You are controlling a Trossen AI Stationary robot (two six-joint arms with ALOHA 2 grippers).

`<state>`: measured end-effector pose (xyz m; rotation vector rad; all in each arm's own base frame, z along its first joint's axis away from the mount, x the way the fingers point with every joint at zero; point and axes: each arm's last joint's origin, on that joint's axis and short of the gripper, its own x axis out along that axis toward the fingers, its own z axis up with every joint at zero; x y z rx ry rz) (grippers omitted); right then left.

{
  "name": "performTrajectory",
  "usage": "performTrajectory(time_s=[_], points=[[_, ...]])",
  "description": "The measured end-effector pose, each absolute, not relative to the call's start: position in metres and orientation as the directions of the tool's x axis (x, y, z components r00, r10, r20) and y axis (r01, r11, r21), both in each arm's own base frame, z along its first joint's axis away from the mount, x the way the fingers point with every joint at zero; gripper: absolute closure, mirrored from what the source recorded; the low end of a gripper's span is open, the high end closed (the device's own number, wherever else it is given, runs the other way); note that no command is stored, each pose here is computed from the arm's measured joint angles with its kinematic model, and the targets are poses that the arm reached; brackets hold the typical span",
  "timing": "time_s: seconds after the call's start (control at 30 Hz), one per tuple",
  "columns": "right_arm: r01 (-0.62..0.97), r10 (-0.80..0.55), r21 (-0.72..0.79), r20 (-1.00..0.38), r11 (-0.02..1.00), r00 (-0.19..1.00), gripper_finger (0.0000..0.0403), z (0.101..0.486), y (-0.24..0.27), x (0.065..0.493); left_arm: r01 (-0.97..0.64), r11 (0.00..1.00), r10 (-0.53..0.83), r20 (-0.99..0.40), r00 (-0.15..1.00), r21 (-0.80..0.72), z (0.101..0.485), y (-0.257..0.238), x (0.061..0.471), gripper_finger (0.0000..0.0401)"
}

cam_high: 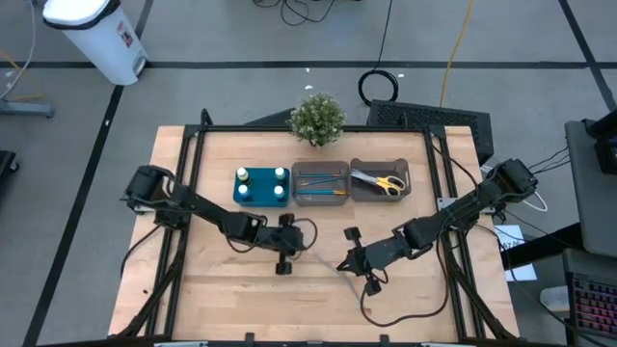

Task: Pick & Place Paint Supplies
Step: Put the paint brush into the left black bin

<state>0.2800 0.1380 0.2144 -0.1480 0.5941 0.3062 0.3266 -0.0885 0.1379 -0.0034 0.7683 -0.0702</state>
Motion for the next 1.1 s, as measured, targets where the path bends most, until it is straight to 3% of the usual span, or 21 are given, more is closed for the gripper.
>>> performTrajectory(time_s=[0.17, 0.3, 0.63, 0.77, 0.93, 1.1], points=[[-0.2, 0.123, -0.08, -0.556, 0.976, 0.822, 0.0396, 0.215, 0.135, 0.281, -0.051, 0.998, 0.019, -0.668, 0.744, -0.029, 0.155, -0.086, 0.321, 0.0399], [-0.147, 0.065, -0.108, -0.546, 0.983, 0.835, 0.037, 0.215, 0.133, 0.282, -0.066, 0.998, 0.049, -0.65, 0.758, -0.001, 0.162, -0.091, 0.318, 0.0399], [-0.001, -0.065, -0.115, -0.571, 0.993, 0.818, 0.0215, 0.197, 0.123, 0.292, -0.076, 0.997, 0.071, -0.647, 0.759, 0.021, 0.161, -0.094, 0.317, 0.04], [0.017, -0.058, -0.072, -0.63, 0.997, 0.775, 0.0175, 0.177, 0.113, 0.303, -0.098, 0.995, 0.098, -0.641, 0.761, 0.036, 0.162, -0.093, 0.318, 0.04], [0.04, -0.059, -0.044, -0.676, 0.998, 0.734, 0.0167, 0.155, 0.101, 0.314, -0.136, 0.988, 0.149, -0.627, 0.764, 0.069, 0.162, -0.092, 0.318, 0.04], [0.103, -0.097, -0.034, -0.693, 0.994, 0.714, 0.0201, 0.15, 0.089, 0.317, -0.141, 0.987, 0.156, -0.626, 0.764, 0.074, 0.163, -0.091, 0.318, 0.04]])
